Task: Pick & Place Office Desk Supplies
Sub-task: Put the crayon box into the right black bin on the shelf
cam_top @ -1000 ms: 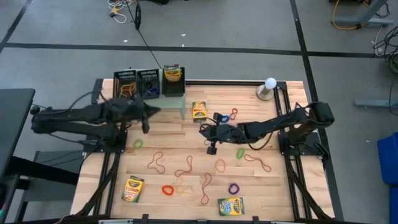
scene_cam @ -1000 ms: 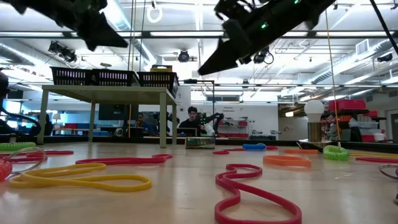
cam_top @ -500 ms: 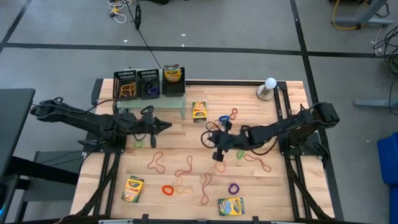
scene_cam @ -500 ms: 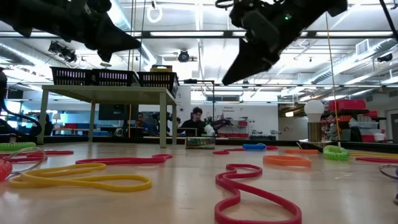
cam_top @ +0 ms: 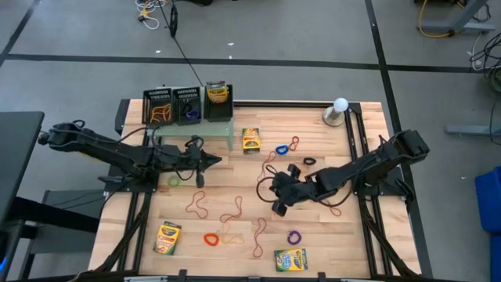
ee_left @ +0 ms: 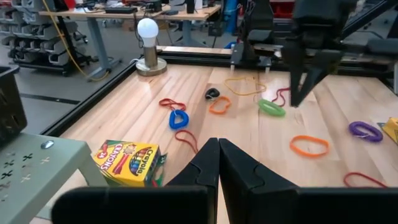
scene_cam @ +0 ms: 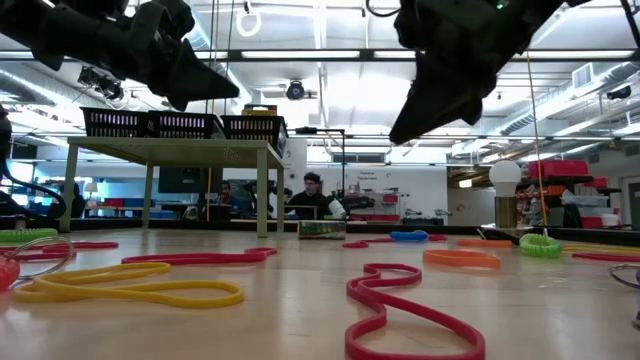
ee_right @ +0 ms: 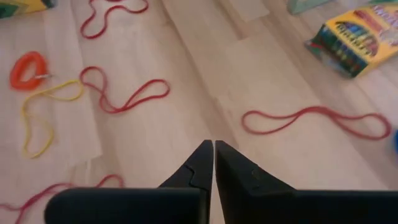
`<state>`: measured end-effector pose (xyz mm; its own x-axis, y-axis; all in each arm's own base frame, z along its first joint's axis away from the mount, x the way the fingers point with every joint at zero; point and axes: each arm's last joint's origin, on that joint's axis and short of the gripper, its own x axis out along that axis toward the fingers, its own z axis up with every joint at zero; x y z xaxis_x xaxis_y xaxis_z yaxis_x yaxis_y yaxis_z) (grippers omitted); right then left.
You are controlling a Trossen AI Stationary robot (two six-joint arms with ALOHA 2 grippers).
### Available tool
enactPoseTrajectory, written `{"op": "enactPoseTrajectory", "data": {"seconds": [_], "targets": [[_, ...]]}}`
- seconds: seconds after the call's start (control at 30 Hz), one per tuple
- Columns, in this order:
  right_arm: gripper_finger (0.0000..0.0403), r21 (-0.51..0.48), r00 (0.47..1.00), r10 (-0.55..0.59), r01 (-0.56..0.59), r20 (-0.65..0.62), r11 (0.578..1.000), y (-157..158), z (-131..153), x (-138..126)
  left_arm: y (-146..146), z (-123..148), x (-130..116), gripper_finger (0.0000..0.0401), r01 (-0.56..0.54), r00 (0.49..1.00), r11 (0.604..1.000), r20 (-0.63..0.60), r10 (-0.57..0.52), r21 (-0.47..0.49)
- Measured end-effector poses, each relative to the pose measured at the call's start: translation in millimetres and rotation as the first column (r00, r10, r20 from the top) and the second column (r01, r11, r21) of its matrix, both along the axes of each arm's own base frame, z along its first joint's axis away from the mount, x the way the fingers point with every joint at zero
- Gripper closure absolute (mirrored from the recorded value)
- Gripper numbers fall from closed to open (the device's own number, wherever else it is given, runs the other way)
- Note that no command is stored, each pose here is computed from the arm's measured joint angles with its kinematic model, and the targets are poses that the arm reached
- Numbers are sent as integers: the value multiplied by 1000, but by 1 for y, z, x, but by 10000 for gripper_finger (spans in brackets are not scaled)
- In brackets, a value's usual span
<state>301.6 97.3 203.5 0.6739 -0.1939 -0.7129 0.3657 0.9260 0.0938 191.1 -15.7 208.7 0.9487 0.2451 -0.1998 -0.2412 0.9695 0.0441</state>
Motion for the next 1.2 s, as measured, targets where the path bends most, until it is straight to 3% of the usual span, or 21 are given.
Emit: {"op": "enactPoseTrajectory", "data": {"seconds": [0.2, 0.43, 0.77, 0.87, 1.03, 1.2], "targets": [[357, 33, 999, -32, 32, -2, 999, 12, -1, -6, 0, 0, 0, 389, -1, 1000, 1000, -1, 1, 3], [291, 34, 999, -47, 48, -20, 998, 13, -3, -9, 0, 0, 0, 389, -1, 1000, 1000, -1, 1, 1], [192, -31, 985, -146, 144, -96, 989, -9, -2, -15, 0, 0, 0, 389, -1, 1000, 1000, 2, 1, 2], [174, -11, 978, -172, 172, -118, 985, -20, -2, -13, 0, 0, 0, 389, -1, 1000, 1000, 2, 1, 3], [172, 85, 970, -182, 197, -163, 977, -42, -4, -7, 0, 0, 0, 389, -1, 1000, 1000, 0, 1, 3], [212, 90, 958, -239, 255, -158, 963, -61, -4, -3, 0, 0, 0, 389, -1, 1000, 1000, -1, 1, 3]]}}
